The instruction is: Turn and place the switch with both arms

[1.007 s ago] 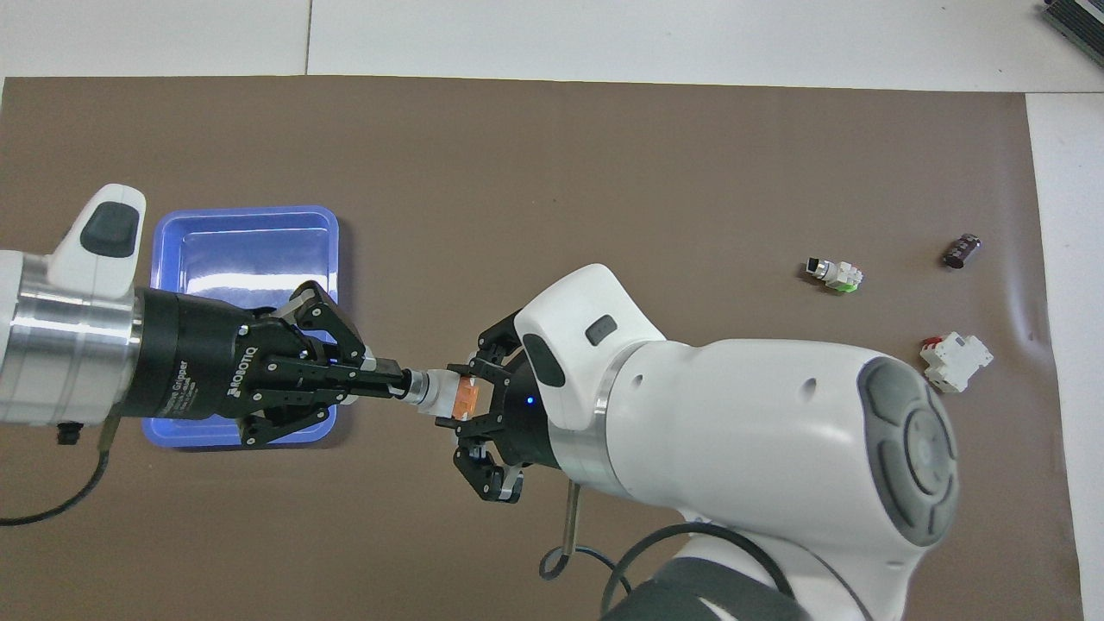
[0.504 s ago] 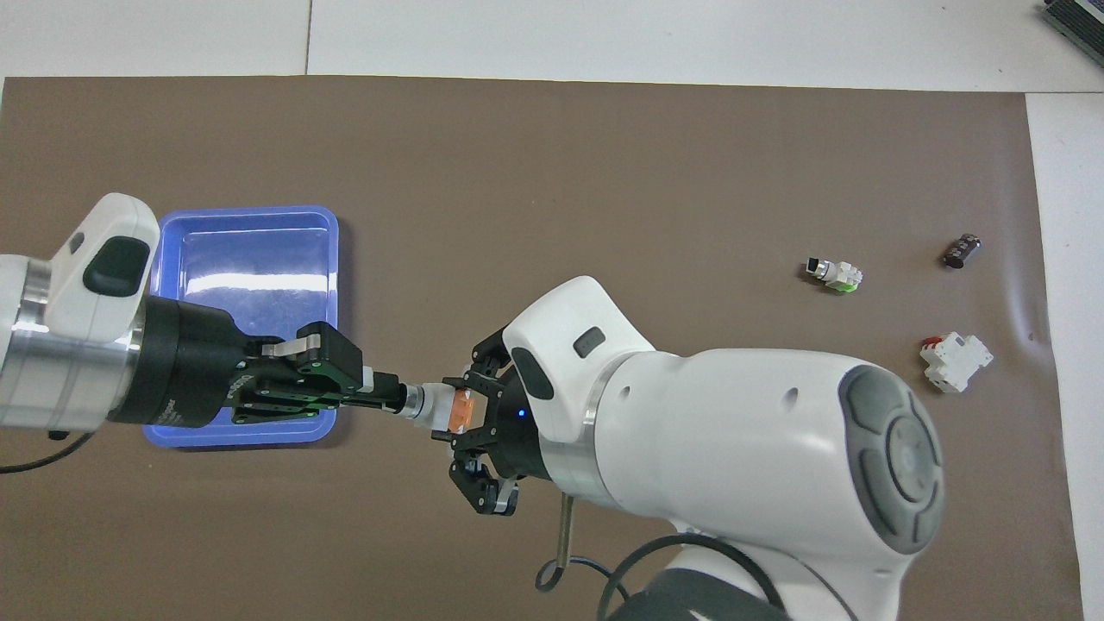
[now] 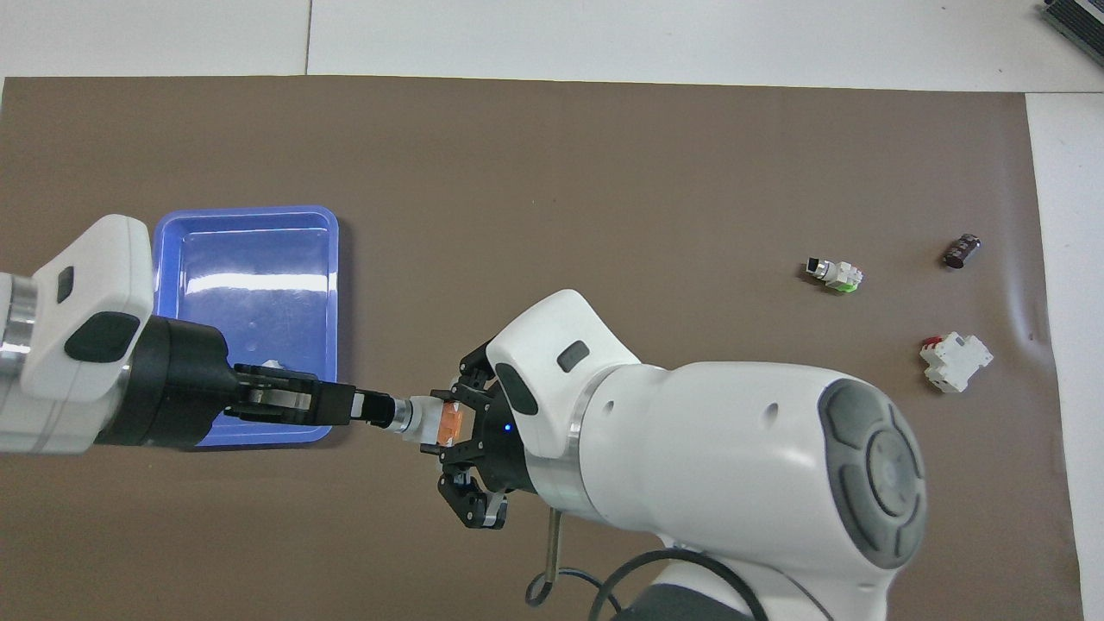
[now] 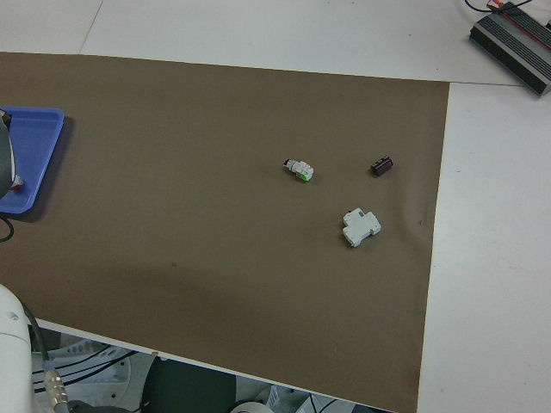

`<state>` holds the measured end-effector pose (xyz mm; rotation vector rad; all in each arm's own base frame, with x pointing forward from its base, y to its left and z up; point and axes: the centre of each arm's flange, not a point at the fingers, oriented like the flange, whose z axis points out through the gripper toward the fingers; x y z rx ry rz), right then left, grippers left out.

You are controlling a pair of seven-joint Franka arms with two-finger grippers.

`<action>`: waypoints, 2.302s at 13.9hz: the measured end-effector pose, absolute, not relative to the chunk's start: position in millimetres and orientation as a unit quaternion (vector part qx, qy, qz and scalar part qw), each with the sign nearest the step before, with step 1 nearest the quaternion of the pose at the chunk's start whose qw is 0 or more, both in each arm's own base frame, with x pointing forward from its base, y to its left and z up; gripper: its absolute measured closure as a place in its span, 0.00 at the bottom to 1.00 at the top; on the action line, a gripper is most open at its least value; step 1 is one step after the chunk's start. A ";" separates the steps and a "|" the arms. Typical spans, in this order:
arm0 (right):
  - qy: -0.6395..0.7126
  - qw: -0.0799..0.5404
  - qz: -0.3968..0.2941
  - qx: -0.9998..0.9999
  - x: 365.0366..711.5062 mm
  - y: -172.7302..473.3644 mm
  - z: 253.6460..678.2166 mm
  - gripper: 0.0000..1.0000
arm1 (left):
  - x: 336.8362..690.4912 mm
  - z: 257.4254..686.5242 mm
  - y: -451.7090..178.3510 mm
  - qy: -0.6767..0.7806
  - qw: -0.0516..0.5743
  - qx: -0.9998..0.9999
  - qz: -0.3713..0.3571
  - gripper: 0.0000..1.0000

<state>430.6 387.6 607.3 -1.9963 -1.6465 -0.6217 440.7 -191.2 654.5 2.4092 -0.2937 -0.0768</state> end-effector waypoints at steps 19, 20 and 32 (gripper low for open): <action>-0.603 0.240 -0.225 -0.727 425.0 391.0 609.7 0.59 | 433.5 659.6 -189.9 -0.262 0.343 0.902 0.022 0.90; -0.599 0.241 -0.224 -0.730 424.8 391.2 609.7 0.59 | 433.5 659.7 -189.8 -0.263 0.343 0.901 0.023 0.90; -0.548 0.238 -0.232 -0.768 454.1 360.2 608.2 0.00 | 424.0 650.5 -174.7 -0.284 0.244 0.927 0.007 0.90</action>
